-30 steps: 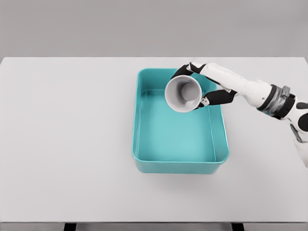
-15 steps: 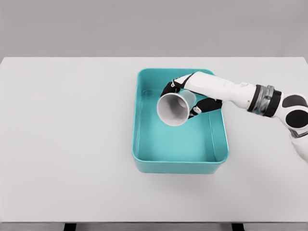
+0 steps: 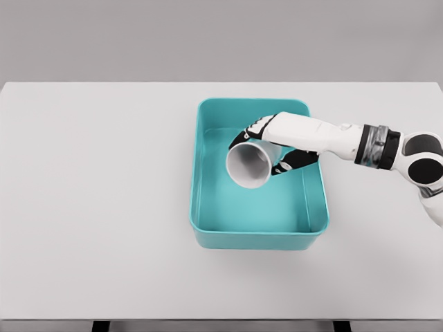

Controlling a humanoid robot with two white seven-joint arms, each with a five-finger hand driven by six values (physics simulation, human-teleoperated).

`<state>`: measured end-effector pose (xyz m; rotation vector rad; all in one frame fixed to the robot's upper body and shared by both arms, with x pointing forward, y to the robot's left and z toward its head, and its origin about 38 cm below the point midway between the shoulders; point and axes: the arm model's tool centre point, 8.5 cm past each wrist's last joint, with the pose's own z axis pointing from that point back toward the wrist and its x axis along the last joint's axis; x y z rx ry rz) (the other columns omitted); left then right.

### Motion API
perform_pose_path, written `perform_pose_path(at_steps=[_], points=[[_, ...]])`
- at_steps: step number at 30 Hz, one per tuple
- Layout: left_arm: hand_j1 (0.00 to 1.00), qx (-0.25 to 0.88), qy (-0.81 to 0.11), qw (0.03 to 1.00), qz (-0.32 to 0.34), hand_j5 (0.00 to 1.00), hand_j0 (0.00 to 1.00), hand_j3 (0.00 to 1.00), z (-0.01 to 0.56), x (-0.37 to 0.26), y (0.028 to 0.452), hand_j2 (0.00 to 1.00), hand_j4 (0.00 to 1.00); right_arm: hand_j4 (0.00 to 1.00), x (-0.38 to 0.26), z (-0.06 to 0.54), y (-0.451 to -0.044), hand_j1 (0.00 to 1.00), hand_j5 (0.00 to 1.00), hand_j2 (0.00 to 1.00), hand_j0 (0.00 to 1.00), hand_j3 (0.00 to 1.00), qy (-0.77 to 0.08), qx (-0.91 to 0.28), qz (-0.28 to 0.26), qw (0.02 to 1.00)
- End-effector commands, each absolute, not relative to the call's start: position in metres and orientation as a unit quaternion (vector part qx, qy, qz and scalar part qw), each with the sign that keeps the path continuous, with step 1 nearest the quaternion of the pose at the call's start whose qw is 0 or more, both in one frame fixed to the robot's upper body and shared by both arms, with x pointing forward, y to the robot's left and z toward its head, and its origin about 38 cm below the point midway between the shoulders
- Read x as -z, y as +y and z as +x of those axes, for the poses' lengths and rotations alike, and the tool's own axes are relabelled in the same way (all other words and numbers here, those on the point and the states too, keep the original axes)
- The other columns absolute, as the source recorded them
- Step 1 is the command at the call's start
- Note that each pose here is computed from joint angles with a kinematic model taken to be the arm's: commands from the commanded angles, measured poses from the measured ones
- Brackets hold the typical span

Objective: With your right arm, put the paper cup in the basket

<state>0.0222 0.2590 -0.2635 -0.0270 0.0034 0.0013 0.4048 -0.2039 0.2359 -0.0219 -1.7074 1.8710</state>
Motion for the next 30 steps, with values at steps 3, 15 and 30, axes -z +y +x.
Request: perform_pose_path(at_steps=[3,15,30], points=[[1.0,-0.001,0.002,1.0,-0.014,1.0,1.0,1.0,0.022,0.264,0.259,1.0,1.0,0.84,-0.238,0.403,-0.207,0.84,0.84,0.84,0.84,0.84,-0.639,-0.709,-0.013,0.299],[1.0,-0.001,0.002,1.0,-0.014,1.0,1.0,1.0,0.022,0.264,0.259,1.0,1.0,0.85,-0.247,0.403,-0.211,0.85,0.85,0.85,0.85,0.85,-0.617,-0.734,-0.062,0.277],[1.0,-0.001,0.002,1.0,-0.014,1.0,1.0,1.0,0.022,0.264,0.259,1.0,1.0,1.0,-0.307,0.4,-0.252,1.0,1.0,1.0,1.0,1.0,-0.725,-0.606,0.011,0.328]])
